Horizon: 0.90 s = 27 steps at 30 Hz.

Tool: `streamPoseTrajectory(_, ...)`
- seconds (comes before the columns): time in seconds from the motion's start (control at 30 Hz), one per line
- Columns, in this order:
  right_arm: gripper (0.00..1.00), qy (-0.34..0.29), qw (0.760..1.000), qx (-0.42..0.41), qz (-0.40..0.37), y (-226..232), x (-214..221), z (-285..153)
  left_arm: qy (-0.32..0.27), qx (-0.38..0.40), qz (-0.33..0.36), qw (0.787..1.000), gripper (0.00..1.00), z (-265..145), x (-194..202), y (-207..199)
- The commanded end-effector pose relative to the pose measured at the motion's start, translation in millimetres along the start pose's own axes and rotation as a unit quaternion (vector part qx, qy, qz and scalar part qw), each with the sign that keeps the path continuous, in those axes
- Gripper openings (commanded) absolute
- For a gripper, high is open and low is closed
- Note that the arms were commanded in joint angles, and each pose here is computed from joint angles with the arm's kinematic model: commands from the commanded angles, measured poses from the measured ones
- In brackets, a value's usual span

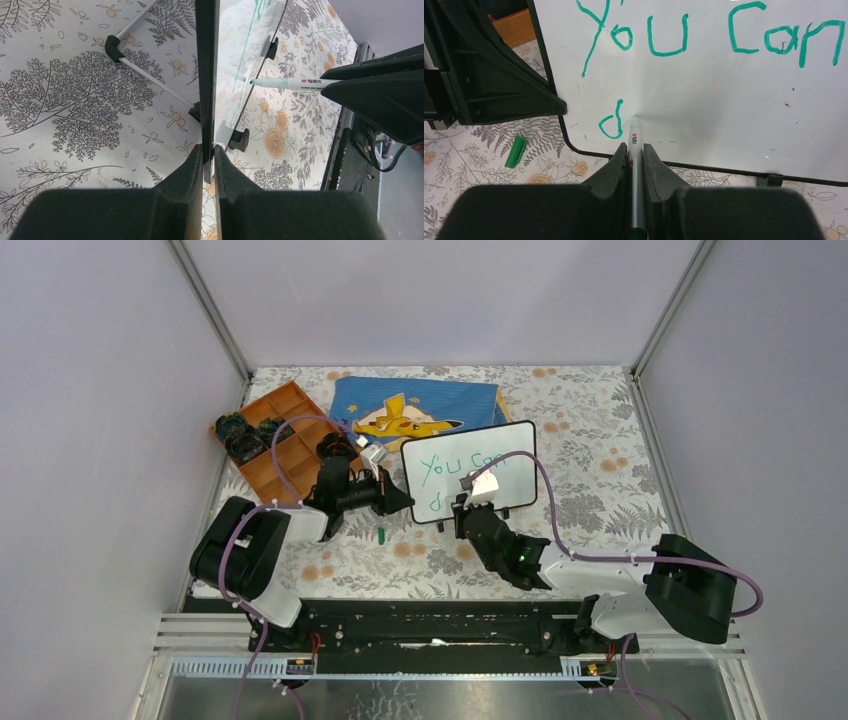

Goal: Write a sentence on the whiteboard

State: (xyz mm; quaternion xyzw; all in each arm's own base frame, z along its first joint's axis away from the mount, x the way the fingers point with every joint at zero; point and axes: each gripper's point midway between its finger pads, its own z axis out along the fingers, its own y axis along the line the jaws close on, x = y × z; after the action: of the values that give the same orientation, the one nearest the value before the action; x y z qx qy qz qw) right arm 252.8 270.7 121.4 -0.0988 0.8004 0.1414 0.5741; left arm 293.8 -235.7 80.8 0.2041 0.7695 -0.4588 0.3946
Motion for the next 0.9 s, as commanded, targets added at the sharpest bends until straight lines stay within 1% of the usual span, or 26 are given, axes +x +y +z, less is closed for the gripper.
streamPoseTrajectory(0.0,0.00,-0.025,0.999,-0.015,0.031,15,-24,6,-0.007,-0.005,0.025,1.000,0.16,3,-9,0)
streamPoseTrajectory(0.37,0.00,-0.001,1.000,-0.014,0.024,15,-10,8,-0.008,-0.006,0.027,1.000,0.16,2,-10,0)
streamPoseTrajectory(0.87,0.00,0.016,1.000,0.018,0.016,-7,8,0,-0.008,-0.007,0.028,1.000,0.16,2,-10,0)
